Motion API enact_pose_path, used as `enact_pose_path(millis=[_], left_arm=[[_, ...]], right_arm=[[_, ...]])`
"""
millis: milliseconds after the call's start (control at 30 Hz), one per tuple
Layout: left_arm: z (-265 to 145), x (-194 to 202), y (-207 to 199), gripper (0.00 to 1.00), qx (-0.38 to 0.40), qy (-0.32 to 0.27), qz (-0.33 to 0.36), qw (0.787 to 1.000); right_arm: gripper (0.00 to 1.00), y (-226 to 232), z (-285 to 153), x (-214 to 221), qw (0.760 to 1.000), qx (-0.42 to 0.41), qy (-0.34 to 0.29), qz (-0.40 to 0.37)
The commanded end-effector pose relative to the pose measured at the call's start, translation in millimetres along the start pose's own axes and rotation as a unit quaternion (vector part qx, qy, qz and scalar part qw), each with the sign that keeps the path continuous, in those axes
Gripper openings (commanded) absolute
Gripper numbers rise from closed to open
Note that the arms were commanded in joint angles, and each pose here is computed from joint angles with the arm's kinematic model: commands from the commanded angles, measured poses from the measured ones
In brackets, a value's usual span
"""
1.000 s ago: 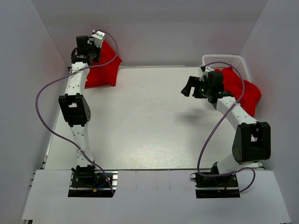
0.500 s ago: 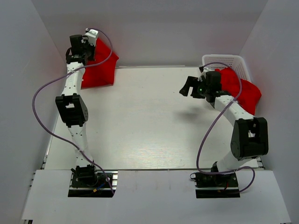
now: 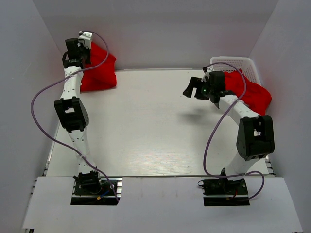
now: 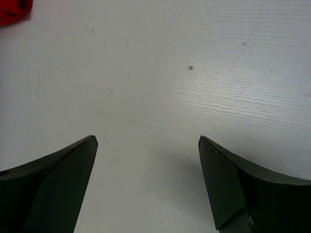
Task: Fold and stack the t-shirts
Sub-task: Put the neatly folded tshirt into the corner of the board with the left arm
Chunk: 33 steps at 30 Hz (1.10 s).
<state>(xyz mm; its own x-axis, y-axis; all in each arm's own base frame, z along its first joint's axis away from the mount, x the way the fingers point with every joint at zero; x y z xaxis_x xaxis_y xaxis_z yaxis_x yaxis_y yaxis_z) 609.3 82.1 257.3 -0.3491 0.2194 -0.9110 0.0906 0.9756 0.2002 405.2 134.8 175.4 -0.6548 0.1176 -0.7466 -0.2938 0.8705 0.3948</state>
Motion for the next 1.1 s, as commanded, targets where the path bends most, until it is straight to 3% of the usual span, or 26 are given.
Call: enact_pose_path(millis=[0,200,267,300,333,633,767,867,900,967,1000,1033,1067], left_arm=[[1,-4,17,0.00,-0.031,-0.021,-0.005,0.999],[13,20,39,0.02,-0.089,0.003,-0.015,0.996],[21,32,43,0.50,-0.114,0.012,-0.024,0.993],[20,34,46,0.87,-0.131,0.015,-0.033,0.991],[23,38,47,1.00,-0.141,0.017,-0.043,0.989],[6,13,54,1.00,-0.146,-0.009,-0.074,0.986],[-7,17,37,1.00,-0.137,0.024,-0.071,0.988],[-24,10,4,1.00,-0.066,0.034,-0.101,0.992],[-28,26,-9,1.00,-0.034,0.060,-0.117,0.991],[-54,10,-33,1.00,-0.017,0.052,-0.146,0.988],[-59,30,-48,1.00,-0.008,0.077,-0.158,0.984],[-83,9,-63,1.00,0.007,0.052,-0.168,0.984],[-90,34,-82,1.00,0.022,0.080,-0.180,0.980]], right_arm=[[0.90,11,5,-22,1.000,-0.014,-0.023,-0.009],[0.90,13,18,-23,1.000,-0.017,-0.013,-0.009],[0.90,11,23,-24,1.000,-0.013,-0.003,-0.005],[0.90,13,25,-23,1.000,-0.015,-0.002,-0.007],[0.90,13,28,-22,1.000,-0.012,0.001,-0.007],[0.90,20,20,-17,1.000,0.004,0.003,-0.026],[0.90,23,3,-16,0.999,0.010,-0.016,-0.030],[0.90,23,-8,-10,0.999,0.013,-0.020,-0.025],[0.90,24,-9,-5,1.000,0.013,-0.015,-0.023],[0.90,24,-18,4,1.000,0.015,-0.011,-0.015],[0.90,27,-24,2,1.000,0.013,-0.020,-0.016],[0.90,24,-27,14,1.000,0.014,-0.018,-0.013],[0.90,22,-29,18,1.000,0.016,-0.019,-0.016]])
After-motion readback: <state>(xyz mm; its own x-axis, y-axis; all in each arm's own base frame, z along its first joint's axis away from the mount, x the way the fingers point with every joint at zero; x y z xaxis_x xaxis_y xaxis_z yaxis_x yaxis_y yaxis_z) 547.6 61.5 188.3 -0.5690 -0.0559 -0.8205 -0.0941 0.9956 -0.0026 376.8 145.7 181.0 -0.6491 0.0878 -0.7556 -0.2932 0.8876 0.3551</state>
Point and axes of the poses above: each gripper's point midway between its finger pads, its own z axis out along the fingers, its own y axis along the line the jaws close on, x = y × z, the point moved 5 cm from there along -z, back along the fingers, and after that the axes turned 3 degrees about -z, right-handed, at the moved point
